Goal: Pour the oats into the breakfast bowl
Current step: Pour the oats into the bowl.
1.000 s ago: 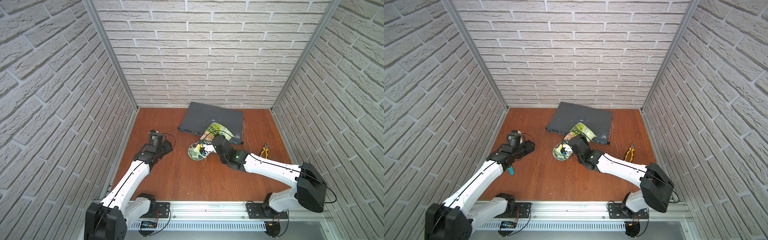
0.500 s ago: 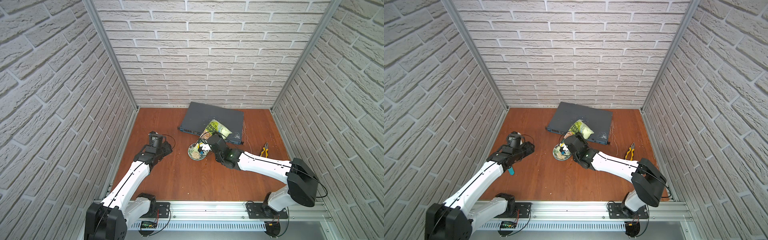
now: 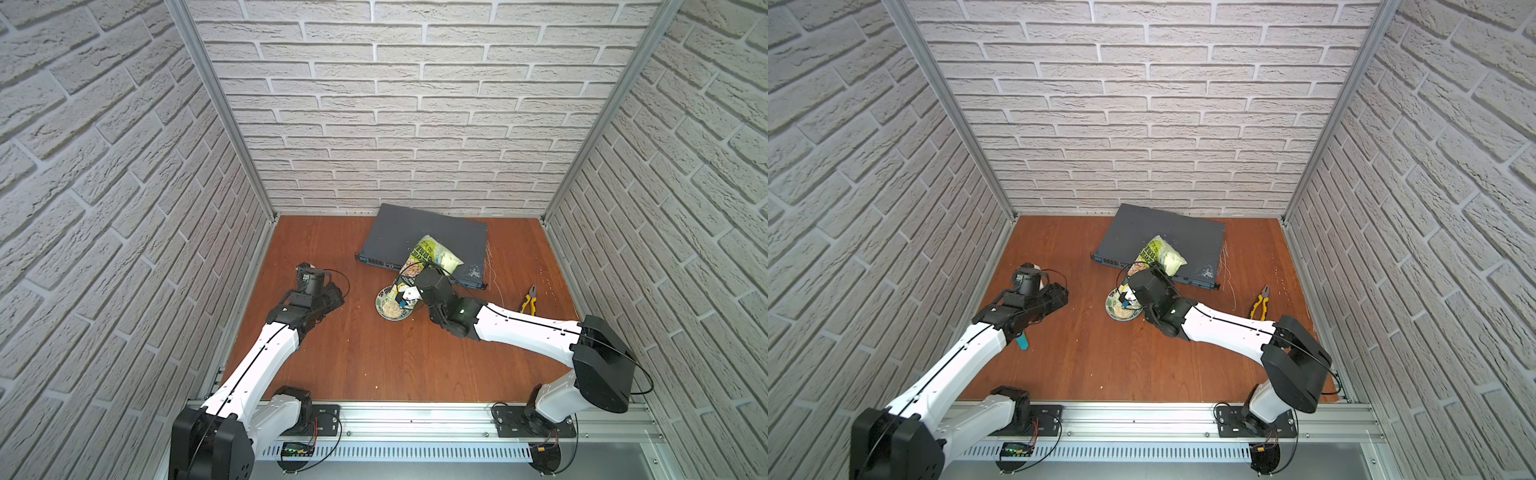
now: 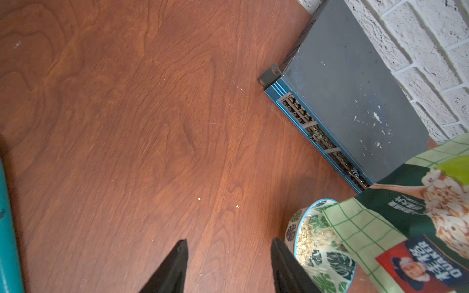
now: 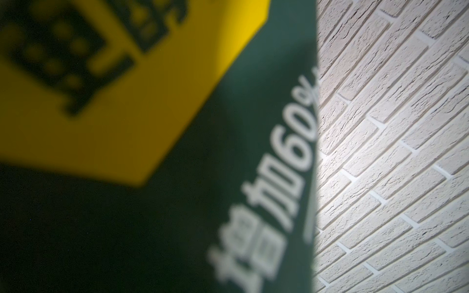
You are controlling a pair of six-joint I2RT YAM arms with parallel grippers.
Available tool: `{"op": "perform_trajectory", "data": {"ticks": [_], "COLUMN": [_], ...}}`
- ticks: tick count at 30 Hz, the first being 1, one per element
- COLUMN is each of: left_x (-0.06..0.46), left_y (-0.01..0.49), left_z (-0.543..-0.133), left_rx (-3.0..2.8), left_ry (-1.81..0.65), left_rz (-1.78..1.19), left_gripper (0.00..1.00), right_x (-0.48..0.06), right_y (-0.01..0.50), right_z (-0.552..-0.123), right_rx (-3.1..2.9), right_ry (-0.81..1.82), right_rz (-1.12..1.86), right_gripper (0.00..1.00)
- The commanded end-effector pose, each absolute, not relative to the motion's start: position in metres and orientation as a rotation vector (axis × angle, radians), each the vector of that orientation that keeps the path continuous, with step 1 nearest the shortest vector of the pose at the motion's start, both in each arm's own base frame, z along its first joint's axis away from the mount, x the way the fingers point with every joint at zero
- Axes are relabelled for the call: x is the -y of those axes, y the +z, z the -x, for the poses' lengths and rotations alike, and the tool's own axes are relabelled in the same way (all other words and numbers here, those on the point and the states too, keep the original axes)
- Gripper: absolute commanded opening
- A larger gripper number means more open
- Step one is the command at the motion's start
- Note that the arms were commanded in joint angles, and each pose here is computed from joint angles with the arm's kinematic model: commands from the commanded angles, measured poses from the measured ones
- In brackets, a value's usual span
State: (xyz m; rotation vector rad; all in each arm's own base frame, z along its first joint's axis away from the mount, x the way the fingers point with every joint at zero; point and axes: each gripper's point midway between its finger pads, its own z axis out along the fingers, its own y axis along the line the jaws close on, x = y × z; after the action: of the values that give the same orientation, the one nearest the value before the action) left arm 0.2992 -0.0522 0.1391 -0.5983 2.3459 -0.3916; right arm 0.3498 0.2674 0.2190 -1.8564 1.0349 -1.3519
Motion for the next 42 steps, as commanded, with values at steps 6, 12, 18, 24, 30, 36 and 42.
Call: {"op": "perform_trajectory", "data": {"ticks": [6,12,18,24,30,36,42], "left_x": [0.048,0.049,0.049,0.050,0.050,0.050,0.050], "left_y": [0.143,0.144,0.143,0.142,0.143,0.141,0.143], "left_z": [-0.301,-0.301,-0.302,-0.303,-0.304,-0.304,-0.303], "left_rx": [-2.329,-2.331,-2.335,-2.338,-2.339,-2.344,-2.341], "left_ry": [-0.379,-0.384,-0.383,-0.382,-0.379,-0.380,-0.381], "left_rz": [0.602,0.599,0.599,0.599,0.596,0.598,0.599], "left_gripper": [0.56,0.56,0.56,0.56,0.56,0.56,0.56], "right_x": [-0.263,-0.261,-0.262,-0.261,-0.261,-0.262,-0.264], "right_y": [0.285,0.285,0.282,0.276,0.270,0.267,0.273], "right_z": [-0.360,-0.361,-0.361,-0.359,-0.354,-0.350,-0.351], "right_rx": [-1.097,-1.088,-1.061,-1.047,-1.025,-1.016,-0.993], "right_ry": [-1.410,-1.428,-1.449,-1.451,-1.428,-1.420,-1.432], "right_rz": [1.553,1.553,1.559,1.580,1.604,1.616,1.590], "right_gripper": [0.04,0.04,0.04,0.04,0.04,0.04,0.04]}}
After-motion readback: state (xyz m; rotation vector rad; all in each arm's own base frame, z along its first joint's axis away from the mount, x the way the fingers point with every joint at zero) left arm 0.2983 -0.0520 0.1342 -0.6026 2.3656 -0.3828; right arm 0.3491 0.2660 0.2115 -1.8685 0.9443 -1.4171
